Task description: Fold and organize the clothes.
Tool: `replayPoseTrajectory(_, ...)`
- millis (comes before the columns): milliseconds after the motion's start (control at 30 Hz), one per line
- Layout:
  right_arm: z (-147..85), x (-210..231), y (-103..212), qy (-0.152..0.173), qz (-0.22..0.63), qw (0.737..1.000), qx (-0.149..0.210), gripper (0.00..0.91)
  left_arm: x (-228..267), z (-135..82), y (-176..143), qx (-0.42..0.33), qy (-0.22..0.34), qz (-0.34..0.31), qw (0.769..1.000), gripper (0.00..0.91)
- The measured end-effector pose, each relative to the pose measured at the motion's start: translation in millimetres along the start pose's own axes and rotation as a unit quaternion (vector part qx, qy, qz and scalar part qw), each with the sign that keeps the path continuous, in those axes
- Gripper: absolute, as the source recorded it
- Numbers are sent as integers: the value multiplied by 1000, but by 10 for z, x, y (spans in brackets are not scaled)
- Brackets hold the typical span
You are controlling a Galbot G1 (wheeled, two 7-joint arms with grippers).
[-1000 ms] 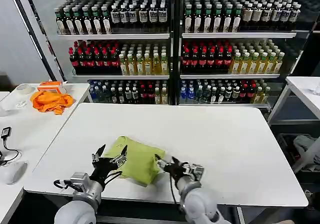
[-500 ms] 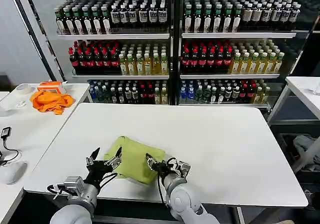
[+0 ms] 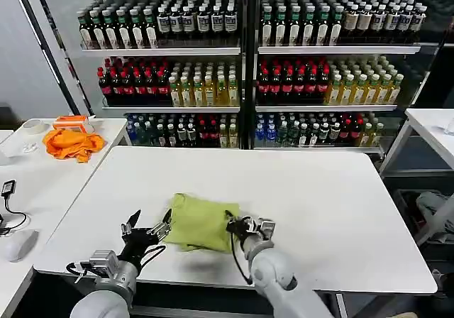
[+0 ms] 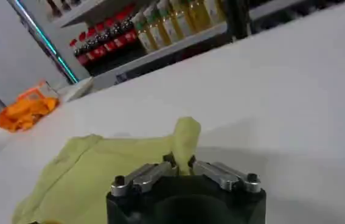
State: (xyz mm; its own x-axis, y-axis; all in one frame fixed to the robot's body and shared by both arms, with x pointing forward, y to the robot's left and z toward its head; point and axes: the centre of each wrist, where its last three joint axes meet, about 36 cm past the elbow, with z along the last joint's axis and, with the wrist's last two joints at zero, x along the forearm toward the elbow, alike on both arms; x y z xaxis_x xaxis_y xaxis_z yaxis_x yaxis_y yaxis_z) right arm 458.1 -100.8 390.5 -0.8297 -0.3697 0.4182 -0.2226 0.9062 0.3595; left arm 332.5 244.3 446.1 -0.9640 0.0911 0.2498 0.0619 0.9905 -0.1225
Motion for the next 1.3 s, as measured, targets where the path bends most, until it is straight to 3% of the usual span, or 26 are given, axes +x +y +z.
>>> replayPoseTrajectory(433, -564, -97, -857, 0, 18, 978, 208, 0, -36, 47, -79, 4, 5, 14, 1000, 907)
replayPoseTrajectory(733, -945, -131, -1468, 6, 19, 949, 316, 0, -19, 73, -109, 6, 9, 19, 1000, 907)
replayPoseTrajectory(800, -957, -147, -1553, 6, 21, 942, 336, 907, -10, 70, -112, 7, 9, 20, 1000, 907)
replayPoseTrajectory(1100, -992, -75, -1824, -16, 29, 924, 381, 907, 63, 43, -117, 6, 7, 23, 1000, 907)
replayPoseTrajectory(1300, -957, 137, -1814, -83, 49, 925, 367, 907, 115, 2, -128, 7, 1, 24, 1000, 907)
